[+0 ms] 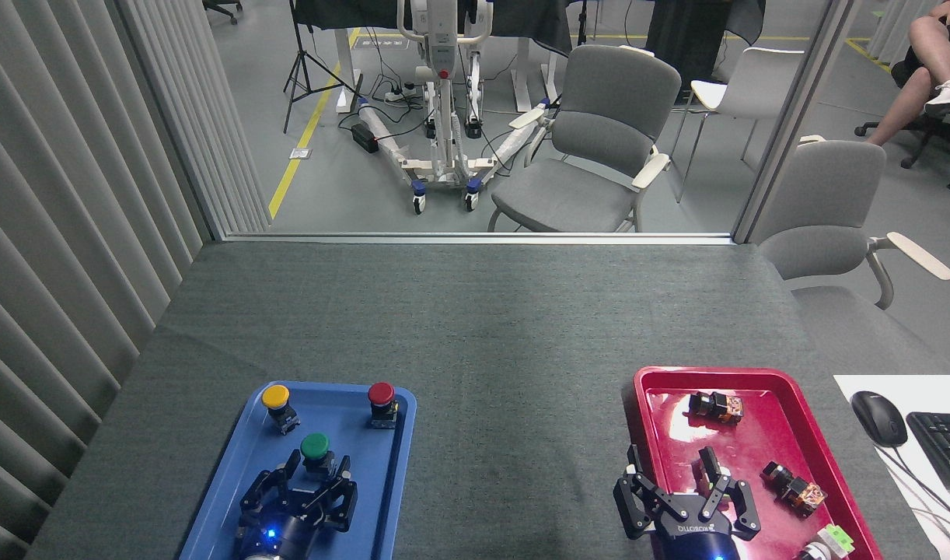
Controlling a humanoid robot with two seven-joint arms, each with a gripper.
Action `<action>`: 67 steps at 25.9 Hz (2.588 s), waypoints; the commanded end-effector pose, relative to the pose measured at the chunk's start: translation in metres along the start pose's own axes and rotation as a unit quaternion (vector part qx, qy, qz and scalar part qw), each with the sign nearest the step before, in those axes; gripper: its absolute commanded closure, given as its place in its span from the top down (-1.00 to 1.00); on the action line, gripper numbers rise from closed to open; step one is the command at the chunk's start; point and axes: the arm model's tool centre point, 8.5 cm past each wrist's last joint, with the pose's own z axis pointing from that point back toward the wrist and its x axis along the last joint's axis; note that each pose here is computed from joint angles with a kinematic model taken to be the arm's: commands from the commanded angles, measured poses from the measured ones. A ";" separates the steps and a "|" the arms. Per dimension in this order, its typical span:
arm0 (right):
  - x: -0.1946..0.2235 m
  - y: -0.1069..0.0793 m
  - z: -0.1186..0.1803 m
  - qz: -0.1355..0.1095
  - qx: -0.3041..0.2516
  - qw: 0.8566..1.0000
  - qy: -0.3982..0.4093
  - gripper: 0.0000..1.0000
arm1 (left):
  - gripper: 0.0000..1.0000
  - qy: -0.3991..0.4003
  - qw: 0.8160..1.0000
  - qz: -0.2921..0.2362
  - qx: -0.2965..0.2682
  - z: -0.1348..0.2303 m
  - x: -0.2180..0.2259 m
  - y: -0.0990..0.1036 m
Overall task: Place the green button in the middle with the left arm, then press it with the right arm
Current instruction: 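Grasp the green button with the left gripper and lift it, then carry the green button off the tray toward the table middle, then set the green button on the table and open the left gripper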
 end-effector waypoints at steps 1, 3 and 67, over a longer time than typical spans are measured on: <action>-0.004 0.001 0.002 -0.001 0.000 1.000 0.002 1.00 | -0.30 0.000 1.000 -0.001 -0.007 0.000 -0.003 -0.003; -0.007 0.003 0.004 -0.001 0.003 1.000 0.005 1.00 | -0.72 -0.003 1.000 -0.001 -0.018 0.001 -0.002 -0.009; 0.033 -0.002 -0.019 0.002 -0.005 0.998 -0.059 0.67 | 0.98 -0.216 0.975 -0.023 0.054 0.026 0.220 0.012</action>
